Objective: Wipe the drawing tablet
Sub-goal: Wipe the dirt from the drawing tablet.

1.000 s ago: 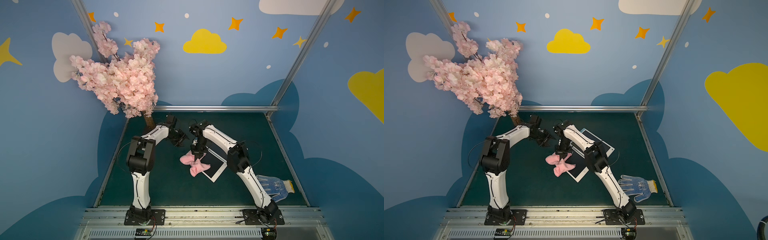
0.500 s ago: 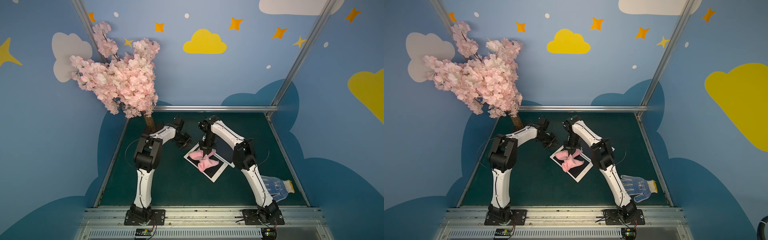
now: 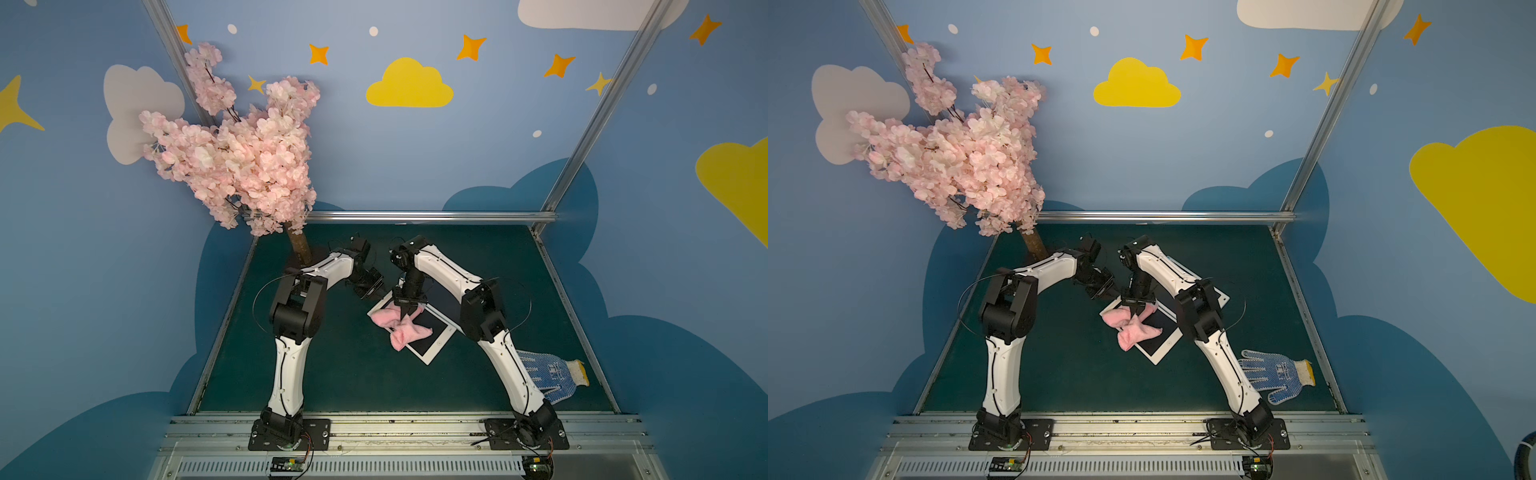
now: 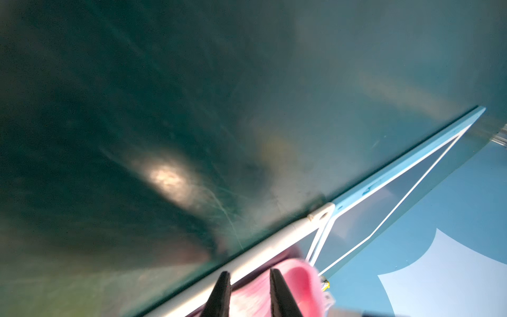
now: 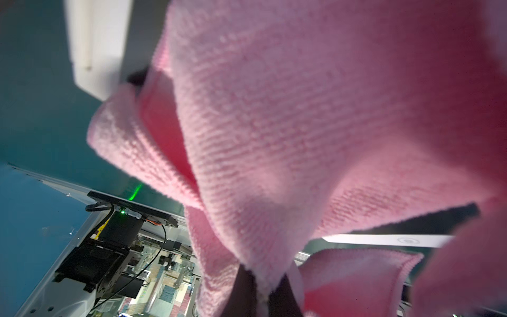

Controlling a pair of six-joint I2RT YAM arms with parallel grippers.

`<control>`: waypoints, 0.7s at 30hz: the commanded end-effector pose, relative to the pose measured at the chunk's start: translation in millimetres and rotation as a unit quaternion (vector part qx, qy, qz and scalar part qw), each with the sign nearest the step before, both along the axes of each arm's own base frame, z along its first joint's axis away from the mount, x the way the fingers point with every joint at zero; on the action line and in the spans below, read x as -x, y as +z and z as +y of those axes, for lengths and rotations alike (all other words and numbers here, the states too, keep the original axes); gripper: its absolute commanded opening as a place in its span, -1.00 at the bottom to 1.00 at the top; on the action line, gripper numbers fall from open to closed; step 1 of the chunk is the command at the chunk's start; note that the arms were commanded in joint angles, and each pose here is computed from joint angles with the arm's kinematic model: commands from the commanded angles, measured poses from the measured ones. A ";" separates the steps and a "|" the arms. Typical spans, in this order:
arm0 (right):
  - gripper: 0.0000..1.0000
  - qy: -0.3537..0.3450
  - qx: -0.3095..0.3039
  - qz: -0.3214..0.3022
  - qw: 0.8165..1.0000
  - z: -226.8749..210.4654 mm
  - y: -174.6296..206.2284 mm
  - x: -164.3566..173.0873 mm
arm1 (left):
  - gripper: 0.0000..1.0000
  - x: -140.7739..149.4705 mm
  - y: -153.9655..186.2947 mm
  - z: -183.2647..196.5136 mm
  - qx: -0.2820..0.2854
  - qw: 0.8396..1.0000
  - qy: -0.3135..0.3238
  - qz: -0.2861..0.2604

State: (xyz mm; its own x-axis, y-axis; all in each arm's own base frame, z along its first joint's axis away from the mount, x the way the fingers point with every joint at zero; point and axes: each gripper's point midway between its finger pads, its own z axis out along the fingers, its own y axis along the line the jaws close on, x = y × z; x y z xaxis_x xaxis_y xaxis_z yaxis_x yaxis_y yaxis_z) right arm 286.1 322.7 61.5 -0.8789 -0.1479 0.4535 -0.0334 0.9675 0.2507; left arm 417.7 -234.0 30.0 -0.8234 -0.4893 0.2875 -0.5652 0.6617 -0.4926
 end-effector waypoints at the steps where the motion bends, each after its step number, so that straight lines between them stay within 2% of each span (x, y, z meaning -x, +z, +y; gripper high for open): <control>1: -1.00 -0.014 0.007 -0.003 1.000 -19.6 12.8 -6.1 | -0.45 8.5 -14.2 4.3 -0.017 1.000 -0.007 0.024; 5: -1.00 -0.007 0.005 0.000 1.000 -15.2 17.2 3.0 | -0.46 11.6 -9.9 1.7 -0.003 1.000 -0.006 0.031; 12: -1.00 0.013 -0.008 0.012 1.000 21.8 7.4 30.3 | -0.45 28.6 24.3 2.1 0.035 0.999 -0.019 0.015; 17: -1.00 0.020 -0.013 0.015 1.000 32.0 2.7 33.6 | -0.47 31.8 10.6 1.4 0.034 0.998 -0.033 0.035; 21: -1.00 0.010 0.002 0.003 1.000 13.5 6.8 24.0 | -0.47 34.2 -1.4 4.9 0.011 0.998 -0.042 0.041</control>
State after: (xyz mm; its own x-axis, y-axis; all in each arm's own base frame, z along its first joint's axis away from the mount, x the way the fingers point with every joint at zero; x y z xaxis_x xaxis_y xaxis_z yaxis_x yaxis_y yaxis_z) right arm 248.3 351.6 59.6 -0.8541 -0.2083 0.4766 -0.0866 0.9604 0.2647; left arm 390.0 -232.0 36.8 -0.8314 -0.4297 0.3525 -0.5552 0.6698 -0.4930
